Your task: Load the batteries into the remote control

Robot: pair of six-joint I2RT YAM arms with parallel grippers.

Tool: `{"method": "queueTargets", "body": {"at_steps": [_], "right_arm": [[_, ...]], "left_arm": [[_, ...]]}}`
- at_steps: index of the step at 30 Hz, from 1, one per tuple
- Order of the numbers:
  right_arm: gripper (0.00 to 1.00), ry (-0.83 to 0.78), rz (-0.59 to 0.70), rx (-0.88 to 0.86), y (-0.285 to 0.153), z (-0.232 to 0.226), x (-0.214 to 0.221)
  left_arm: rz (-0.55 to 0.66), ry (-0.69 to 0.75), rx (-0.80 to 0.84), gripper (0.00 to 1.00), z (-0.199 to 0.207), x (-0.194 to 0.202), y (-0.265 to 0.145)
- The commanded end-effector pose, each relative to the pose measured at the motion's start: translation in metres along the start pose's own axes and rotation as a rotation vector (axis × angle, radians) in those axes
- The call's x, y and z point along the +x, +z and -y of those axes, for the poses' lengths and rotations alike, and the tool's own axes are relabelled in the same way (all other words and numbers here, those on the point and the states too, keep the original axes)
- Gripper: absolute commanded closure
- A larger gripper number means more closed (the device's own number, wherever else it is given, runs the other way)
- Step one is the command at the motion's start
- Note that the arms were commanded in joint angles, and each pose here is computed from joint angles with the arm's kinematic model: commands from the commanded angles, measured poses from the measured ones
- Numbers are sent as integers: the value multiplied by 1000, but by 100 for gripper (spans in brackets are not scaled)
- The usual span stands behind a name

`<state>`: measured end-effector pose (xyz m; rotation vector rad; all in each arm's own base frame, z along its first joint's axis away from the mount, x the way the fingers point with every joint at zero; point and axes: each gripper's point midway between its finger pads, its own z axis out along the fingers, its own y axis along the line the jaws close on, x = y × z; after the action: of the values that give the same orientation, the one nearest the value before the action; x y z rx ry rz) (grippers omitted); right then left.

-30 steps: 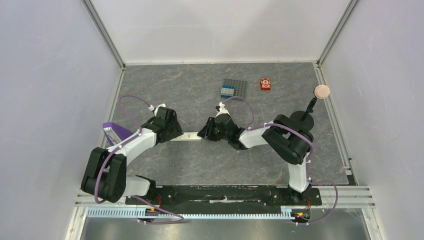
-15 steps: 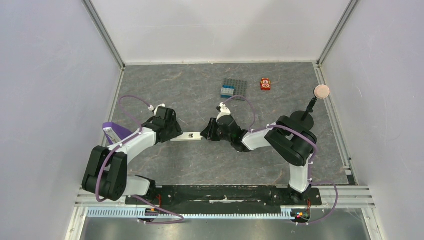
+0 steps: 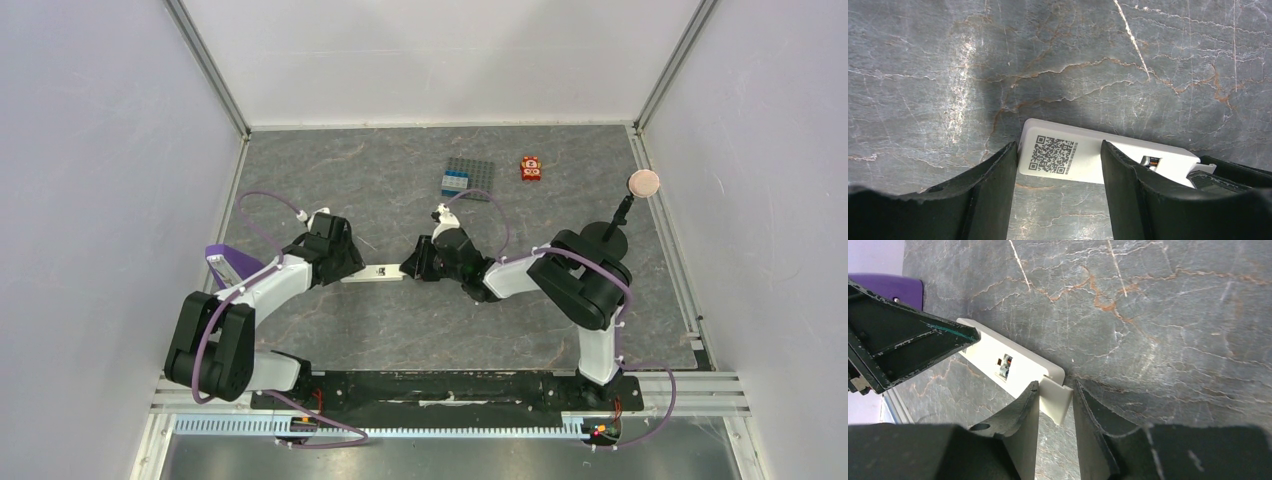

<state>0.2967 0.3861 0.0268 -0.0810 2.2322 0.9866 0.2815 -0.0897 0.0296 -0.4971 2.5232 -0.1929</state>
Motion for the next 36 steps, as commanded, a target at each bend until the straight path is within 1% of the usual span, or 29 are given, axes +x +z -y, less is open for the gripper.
{"method": "queueTargets", "body": {"at_steps": [1,5,13,15,26,28,29,30,32,36], "right_arm": [[69,-69,-199,176,-2,58,57],[69,-70,-217,180,4,55,61],[69,-80,-250,203,11,49,76],[69,-87,-241,222,13,51,77],[69,-97,-276,237,22,36,100],[68,-91,-276,247,24,34,103],[68,-90,-277,257,24,34,105],[68,-90,-280,265,25,33,107],[68,-90,-287,281,25,33,111],[66,-99,-283,329,22,36,114]], "left_arm": [[-82,16,87,36,15,21,5],[-85,-2,106,38,17,24,5],[-127,-60,201,44,31,38,4],[-138,-73,226,46,35,41,4],[-180,-106,343,50,60,58,2],[-204,-114,346,51,61,65,3],[-196,-117,372,55,67,62,2],[-207,-125,377,58,68,65,2],[-225,-138,391,59,70,70,1],[-208,-154,363,59,65,70,1]]}}
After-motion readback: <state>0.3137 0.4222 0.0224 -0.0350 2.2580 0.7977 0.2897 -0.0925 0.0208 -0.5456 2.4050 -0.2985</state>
